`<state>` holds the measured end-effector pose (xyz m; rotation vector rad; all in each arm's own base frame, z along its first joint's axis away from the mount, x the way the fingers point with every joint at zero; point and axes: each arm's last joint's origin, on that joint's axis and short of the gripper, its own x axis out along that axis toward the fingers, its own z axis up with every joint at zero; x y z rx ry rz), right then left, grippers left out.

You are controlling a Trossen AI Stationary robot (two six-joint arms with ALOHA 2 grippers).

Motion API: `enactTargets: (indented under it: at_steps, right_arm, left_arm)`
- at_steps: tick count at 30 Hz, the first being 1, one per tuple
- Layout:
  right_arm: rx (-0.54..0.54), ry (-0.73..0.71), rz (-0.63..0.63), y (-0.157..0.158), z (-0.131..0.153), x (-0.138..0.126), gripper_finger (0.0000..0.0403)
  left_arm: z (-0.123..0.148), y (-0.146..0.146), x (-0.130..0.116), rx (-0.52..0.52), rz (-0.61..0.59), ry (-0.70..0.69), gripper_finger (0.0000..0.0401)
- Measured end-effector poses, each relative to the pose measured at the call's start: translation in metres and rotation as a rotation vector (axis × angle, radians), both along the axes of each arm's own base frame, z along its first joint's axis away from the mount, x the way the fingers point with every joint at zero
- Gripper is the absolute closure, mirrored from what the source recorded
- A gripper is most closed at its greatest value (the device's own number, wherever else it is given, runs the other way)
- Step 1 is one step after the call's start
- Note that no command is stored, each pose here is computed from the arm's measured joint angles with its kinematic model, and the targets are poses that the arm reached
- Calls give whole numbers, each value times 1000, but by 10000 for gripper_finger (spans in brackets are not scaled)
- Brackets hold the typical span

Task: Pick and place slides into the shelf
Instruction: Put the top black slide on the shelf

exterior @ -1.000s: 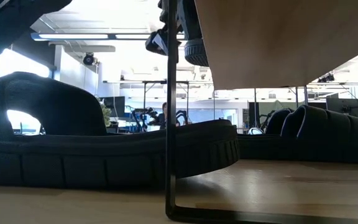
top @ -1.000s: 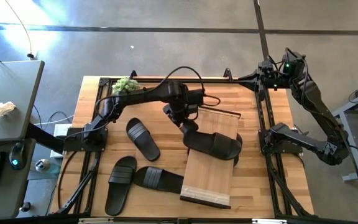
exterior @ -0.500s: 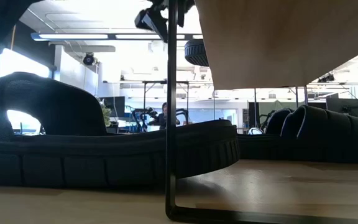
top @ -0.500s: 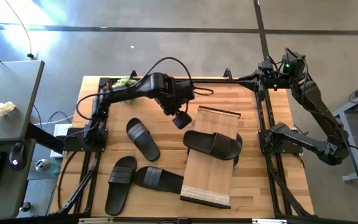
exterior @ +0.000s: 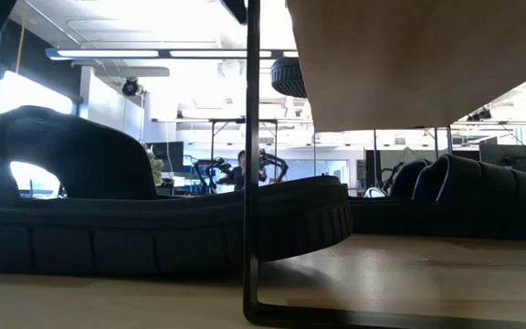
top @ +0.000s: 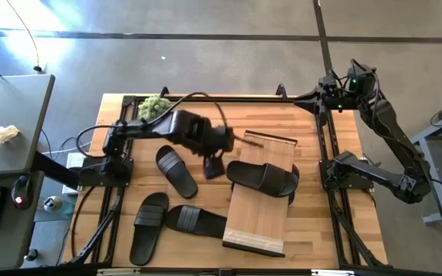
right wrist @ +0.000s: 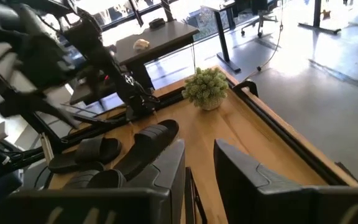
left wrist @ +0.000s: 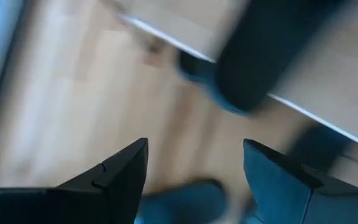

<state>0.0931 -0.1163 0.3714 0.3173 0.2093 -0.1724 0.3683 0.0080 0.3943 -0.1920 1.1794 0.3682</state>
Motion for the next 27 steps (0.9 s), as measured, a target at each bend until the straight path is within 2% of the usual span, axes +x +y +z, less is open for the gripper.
enactTargets:
  at_steps: [2,6,9,11,14,17,21,24,27]
  right_arm:
    - [2,16,5,1,-2,0,330]
    - [-9,42,18,2,-5,-1,330]
    - [-9,48,20,2,-6,-1,330]
    - [-10,47,21,2,-6,-1,330]
    - [-10,47,21,2,-6,-1,330]
    - [-10,47,21,2,-6,-1,330]
    - [-10,47,21,2,-6,-1,330]
    - [-11,47,19,2,-6,-1,330]
    - [-4,50,6,2,-6,-1,330]
  left_arm:
    - [6,-20,-5,-81,-60,-21,158]
    - [11,-56,-13,-233,-93,-30,158]
    - [15,-79,-20,-240,-92,-39,158]
    - [8,-93,-21,-228,-116,-13,158]
    - [-22,-106,-23,-188,-87,106,158]
    - [-65,-106,-37,-82,3,266,158]
    - [-126,-90,-66,57,211,470,158]
    - [-156,-73,-83,79,355,585,158]
    - [-175,-62,-92,91,437,648,158]
